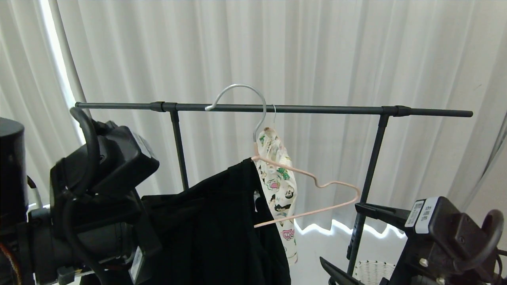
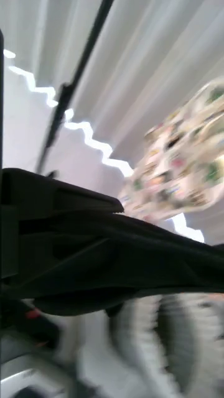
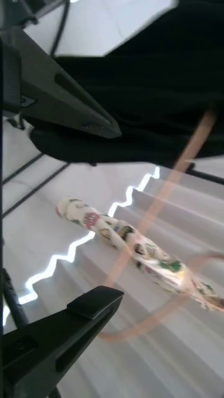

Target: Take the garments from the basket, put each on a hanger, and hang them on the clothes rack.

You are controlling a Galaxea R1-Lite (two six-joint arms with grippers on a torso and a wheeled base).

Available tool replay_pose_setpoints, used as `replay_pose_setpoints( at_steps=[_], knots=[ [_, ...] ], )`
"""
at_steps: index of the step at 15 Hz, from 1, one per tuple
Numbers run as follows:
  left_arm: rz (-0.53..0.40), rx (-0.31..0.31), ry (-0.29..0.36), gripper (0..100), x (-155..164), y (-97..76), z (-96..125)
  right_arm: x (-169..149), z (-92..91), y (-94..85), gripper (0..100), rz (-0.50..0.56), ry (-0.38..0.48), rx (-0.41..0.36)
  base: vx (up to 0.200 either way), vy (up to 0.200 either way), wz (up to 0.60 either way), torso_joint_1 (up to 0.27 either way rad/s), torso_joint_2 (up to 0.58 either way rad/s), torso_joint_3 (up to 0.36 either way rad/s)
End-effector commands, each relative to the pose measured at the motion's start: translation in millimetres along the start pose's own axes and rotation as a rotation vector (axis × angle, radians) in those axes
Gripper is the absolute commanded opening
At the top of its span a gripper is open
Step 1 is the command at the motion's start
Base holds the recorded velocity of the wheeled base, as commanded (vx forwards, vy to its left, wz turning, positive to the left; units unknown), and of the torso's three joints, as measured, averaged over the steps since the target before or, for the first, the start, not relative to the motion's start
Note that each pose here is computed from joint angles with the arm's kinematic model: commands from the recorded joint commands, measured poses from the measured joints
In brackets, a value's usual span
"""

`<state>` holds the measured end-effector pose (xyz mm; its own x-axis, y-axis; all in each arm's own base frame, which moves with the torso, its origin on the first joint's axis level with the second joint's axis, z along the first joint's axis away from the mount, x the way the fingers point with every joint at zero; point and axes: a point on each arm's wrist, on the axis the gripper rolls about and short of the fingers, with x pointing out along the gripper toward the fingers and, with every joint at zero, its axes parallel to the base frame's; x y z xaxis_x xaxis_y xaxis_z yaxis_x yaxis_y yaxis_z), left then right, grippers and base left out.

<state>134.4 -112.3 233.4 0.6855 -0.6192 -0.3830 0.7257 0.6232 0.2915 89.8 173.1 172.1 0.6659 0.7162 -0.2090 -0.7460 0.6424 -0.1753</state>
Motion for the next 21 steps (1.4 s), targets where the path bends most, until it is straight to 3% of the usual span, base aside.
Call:
replay_pose_setpoints(
  at_steps=[1, 5, 8, 13, 21],
  knots=[
    [0.026, -0.009, -0.007, 0, 2.8, 4.8, 0.3, -3.6, -19.4, -0.7, 100, -0.001, 0.068, 0.006, 0.000, 0.000, 0.00, 0.000, 0.00, 0.000],
    [0.032, -0.006, -0.045, 0, -1.6, 5.9, 7.5, 13.2, -25.0, 5.6, 100, 0.000, 0.123, 0.122, 0.000, 0.000, 0.00, 0.000, 0.00, 0.000],
    [0.042, -0.002, -0.081, 0, -2.0, 8.6, 16.8, 44.0, -23.6, 20.8, 100, 0.017, 0.164, 0.190, 0.000, 0.000, 0.00, 0.000, 0.00, 0.000],
    [0.036, 0.000, -0.081, 0, -1.8, 7.4, 16.8, 71.6, -20.7, 34.3, 100, 0.033, 0.178, 0.188, 0.000, 0.000, 0.00, 0.000, 0.00, 0.000],
    [0.026, 0.005, -0.102, 0, -4.3, 5.6, 20.4, 79.1, -28.4, 32.6, 100, 0.005, 0.213, 0.179, 0.000, 0.000, 0.00, 0.000, 0.00, 0.000]
  ],
)
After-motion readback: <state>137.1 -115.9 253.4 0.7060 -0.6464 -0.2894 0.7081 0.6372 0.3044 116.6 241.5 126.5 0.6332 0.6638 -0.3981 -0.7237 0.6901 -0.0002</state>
